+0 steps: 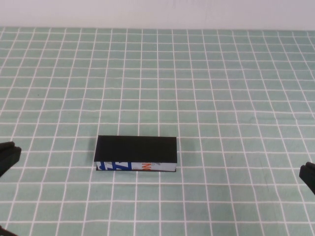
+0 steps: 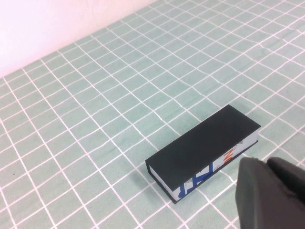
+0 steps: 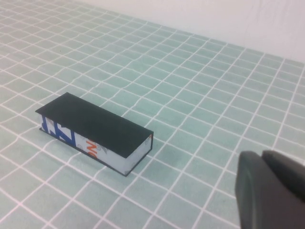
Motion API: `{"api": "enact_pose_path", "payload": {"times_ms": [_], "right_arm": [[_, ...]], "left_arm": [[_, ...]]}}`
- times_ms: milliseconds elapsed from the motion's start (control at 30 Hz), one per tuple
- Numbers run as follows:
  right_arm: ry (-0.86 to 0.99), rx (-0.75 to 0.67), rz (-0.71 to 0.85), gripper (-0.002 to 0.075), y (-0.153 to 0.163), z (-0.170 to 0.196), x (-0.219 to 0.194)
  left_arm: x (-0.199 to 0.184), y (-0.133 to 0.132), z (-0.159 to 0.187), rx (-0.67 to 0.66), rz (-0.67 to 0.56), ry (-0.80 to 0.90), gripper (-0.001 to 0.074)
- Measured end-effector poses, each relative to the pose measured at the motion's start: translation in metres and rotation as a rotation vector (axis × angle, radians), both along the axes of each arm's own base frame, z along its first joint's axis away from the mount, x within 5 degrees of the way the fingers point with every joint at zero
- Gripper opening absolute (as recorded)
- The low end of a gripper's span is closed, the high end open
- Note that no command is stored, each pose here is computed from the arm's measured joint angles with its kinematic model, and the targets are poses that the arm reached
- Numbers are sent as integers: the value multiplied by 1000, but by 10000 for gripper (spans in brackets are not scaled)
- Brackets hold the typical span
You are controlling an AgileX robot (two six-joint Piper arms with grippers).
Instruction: Return glasses to glasses case
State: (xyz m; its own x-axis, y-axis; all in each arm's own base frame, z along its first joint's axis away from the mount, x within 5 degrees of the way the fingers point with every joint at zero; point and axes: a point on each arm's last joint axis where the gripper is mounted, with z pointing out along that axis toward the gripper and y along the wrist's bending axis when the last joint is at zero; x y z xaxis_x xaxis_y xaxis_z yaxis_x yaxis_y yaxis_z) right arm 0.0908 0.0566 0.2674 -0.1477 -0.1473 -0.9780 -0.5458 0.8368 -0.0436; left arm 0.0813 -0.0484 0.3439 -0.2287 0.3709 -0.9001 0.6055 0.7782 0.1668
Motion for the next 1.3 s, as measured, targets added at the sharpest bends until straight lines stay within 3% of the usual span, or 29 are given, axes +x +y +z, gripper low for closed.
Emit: {"api": "enact_pose_path", "payload": {"times_ms": [1000, 1300], "right_arm": [[4, 2, -1, -11, 0, -1, 0], [4, 2, -1, -11, 0, -1, 0]], "left_arm": [[0, 0, 0, -5, 2, 3, -1], [1, 9, 10, -26, 111, -140, -1]]}}
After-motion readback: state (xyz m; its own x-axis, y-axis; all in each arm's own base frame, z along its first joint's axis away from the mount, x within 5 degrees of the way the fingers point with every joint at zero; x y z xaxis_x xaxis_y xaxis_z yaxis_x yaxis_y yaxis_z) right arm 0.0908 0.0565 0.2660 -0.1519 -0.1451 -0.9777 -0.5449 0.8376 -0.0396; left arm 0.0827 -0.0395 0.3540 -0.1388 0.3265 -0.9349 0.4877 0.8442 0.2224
